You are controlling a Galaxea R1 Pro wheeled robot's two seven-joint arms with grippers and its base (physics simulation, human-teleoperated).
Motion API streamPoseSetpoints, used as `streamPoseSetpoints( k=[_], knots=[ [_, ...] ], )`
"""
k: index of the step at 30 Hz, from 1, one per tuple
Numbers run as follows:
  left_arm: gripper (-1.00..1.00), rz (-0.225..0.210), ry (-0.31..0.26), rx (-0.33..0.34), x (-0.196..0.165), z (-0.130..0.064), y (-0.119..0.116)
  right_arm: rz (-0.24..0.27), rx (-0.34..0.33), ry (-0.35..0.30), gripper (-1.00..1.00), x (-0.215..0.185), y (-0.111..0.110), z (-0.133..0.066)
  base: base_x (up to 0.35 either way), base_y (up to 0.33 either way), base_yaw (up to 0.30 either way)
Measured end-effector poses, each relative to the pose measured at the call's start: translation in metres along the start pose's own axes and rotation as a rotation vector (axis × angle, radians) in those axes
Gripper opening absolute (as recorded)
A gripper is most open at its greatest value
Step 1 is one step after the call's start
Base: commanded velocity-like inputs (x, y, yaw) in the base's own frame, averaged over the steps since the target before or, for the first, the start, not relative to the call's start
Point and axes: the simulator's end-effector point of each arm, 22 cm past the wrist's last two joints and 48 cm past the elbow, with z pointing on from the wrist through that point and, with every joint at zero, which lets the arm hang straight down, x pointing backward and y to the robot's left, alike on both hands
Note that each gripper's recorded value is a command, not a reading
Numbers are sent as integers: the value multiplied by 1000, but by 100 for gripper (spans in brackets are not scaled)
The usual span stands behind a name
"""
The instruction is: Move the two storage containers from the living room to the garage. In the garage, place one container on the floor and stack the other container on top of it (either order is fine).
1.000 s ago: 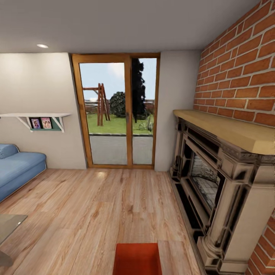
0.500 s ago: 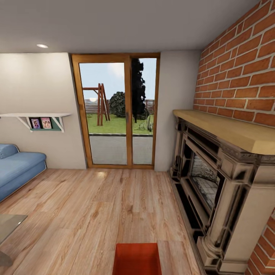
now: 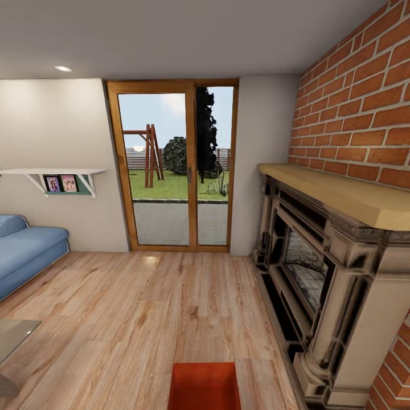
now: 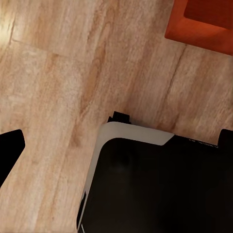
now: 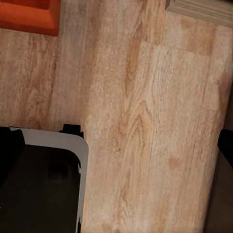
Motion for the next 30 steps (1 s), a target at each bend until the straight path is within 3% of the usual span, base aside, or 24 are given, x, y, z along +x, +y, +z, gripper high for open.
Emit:
streamPoseSetpoints(
  k=[30],
  knots=[
    [100,3,25,-7,10,3,3,-8,-19,26,100,10,5,2,0,0,0]
  ],
)
